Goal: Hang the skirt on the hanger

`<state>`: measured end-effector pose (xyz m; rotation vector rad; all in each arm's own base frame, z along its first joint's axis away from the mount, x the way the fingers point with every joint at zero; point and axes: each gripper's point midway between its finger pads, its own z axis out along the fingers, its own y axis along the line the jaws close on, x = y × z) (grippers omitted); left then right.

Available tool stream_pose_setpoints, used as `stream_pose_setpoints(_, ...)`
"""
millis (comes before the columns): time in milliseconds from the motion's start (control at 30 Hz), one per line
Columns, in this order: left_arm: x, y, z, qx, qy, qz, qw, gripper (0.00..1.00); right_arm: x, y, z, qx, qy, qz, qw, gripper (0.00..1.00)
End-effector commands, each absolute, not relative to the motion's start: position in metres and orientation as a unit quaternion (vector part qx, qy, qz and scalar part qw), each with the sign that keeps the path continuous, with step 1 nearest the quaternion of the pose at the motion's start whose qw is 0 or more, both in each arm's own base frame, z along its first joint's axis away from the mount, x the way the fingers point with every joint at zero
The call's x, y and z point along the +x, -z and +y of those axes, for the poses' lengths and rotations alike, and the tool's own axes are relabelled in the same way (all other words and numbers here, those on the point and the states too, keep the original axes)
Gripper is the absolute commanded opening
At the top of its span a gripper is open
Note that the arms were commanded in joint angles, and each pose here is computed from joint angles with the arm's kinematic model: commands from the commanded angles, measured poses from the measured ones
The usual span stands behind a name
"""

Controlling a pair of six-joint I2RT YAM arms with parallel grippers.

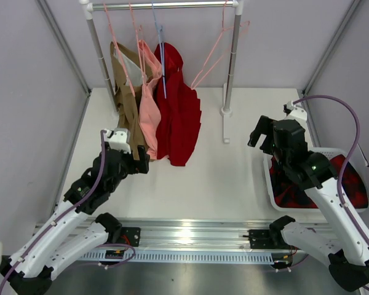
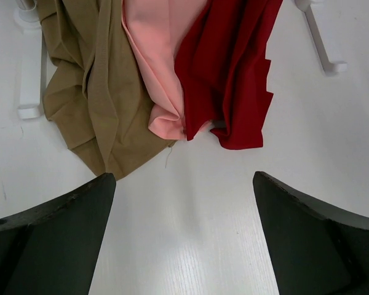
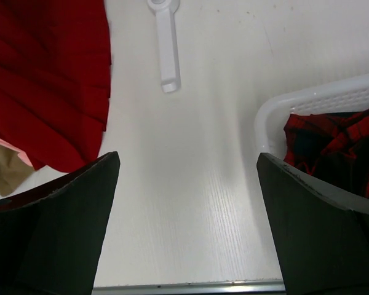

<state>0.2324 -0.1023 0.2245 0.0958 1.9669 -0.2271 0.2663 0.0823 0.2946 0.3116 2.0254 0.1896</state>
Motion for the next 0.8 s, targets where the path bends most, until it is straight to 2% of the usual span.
stream_pose_setpoints(0, 0.233, -0.237, -0.096, 0.029, 0.09, 0.819, 0.565, 0.99, 0.267, -0.298, 0.071, 0.139, -0.057, 0.841, 0.52, 0.99)
stream_pose_setpoints(100, 0.23, -0.241, -0.096, 0.028, 0.1, 0.813, 0.572, 0.99, 0.262, -0.287, 0.072, 0.127, -0.054, 0.854, 0.502, 0.99)
stream_pose_setpoints(233, 0.226, -0.238, -0.106, 0.033, 0.126, 0.819, 0.559, 0.99, 0.251, -0.247, 0.048, 0.148, 0.029, 0.888, 0.435, 0.99)
stream_pose_setpoints(433, 0.228, -0.235, -0.111, 0.05, 0.125, 0.825, 0.549, 0.99, 0.243, -0.208, 0.011, 0.237, 0.063, 0.892, 0.38, 0.98)
stream_pose_setpoints(633, 0.224, -0.233, -0.114, 0.056, 0.134, 0.827, 0.543, 0.99, 0.221, -0.159, -0.031, 0.325, 0.125, 0.894, 0.281, 0.87)
stream_pose_setpoints(767, 0.223, -0.234, -0.114, 0.057, 0.137, 0.826, 0.544, 0.99, 0.218, -0.154, -0.041, 0.381, 0.12, 0.882, 0.25, 0.9)
